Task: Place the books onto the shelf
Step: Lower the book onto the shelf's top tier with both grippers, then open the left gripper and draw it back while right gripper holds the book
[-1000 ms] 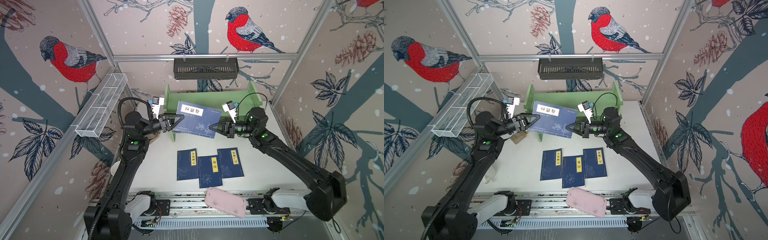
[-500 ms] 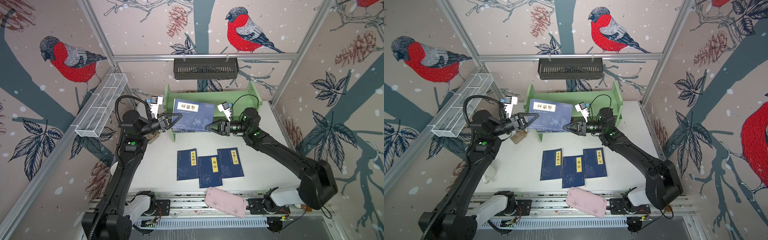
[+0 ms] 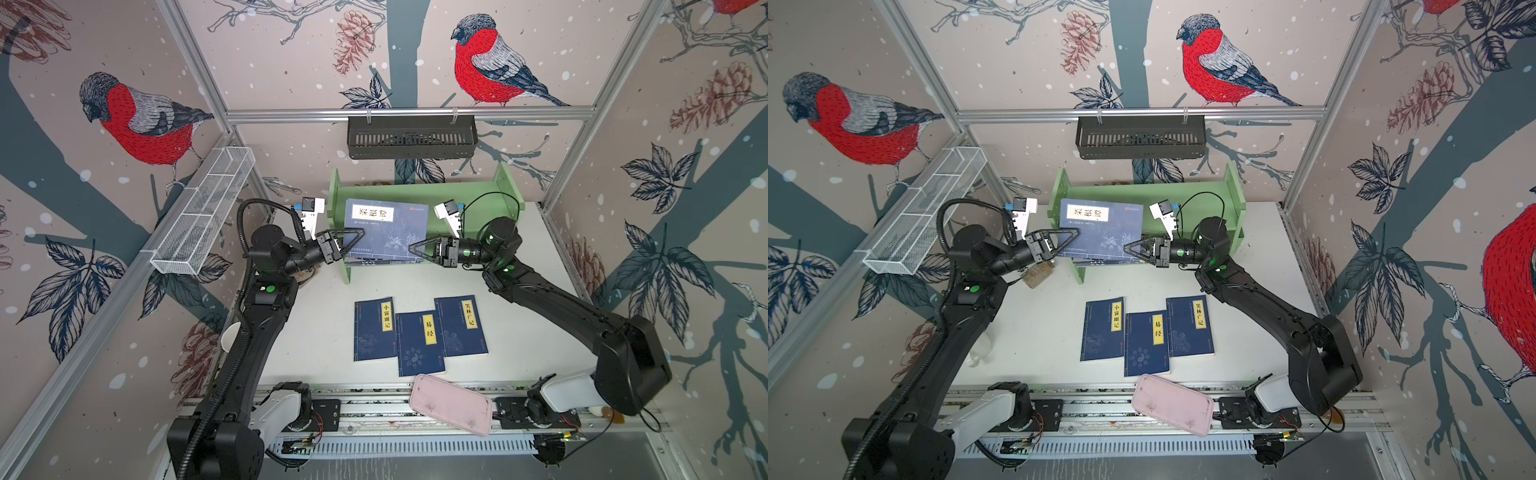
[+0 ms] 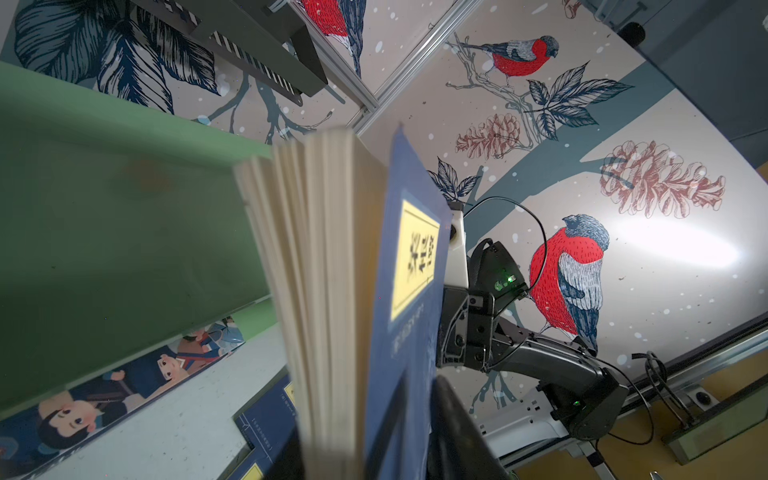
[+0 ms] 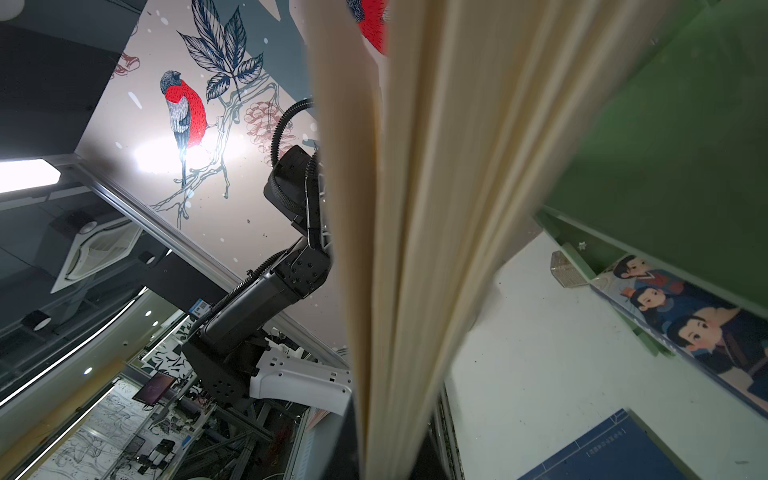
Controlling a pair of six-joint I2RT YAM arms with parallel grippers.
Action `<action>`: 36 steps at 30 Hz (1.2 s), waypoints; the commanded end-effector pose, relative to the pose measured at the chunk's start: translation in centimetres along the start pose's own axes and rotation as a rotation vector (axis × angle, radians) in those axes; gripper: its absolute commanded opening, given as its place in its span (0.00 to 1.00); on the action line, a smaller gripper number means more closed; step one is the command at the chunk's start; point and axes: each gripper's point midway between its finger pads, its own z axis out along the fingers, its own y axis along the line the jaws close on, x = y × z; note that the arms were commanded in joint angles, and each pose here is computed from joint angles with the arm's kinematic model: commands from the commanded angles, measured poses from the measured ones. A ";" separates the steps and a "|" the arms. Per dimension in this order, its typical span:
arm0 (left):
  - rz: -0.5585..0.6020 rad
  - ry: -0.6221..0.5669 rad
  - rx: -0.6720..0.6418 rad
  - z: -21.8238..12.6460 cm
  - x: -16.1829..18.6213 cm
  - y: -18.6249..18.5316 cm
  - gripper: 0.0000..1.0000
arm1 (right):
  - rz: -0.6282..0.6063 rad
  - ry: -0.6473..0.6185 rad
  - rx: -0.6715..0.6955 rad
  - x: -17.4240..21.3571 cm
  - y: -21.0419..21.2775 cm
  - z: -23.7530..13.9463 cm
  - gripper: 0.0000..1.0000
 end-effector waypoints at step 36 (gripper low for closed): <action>0.355 -0.036 -0.169 -2.4 -3.5 -1.2 0.82 | 0.289 0.109 0.281 -5.8 -9.7 2.2 0.07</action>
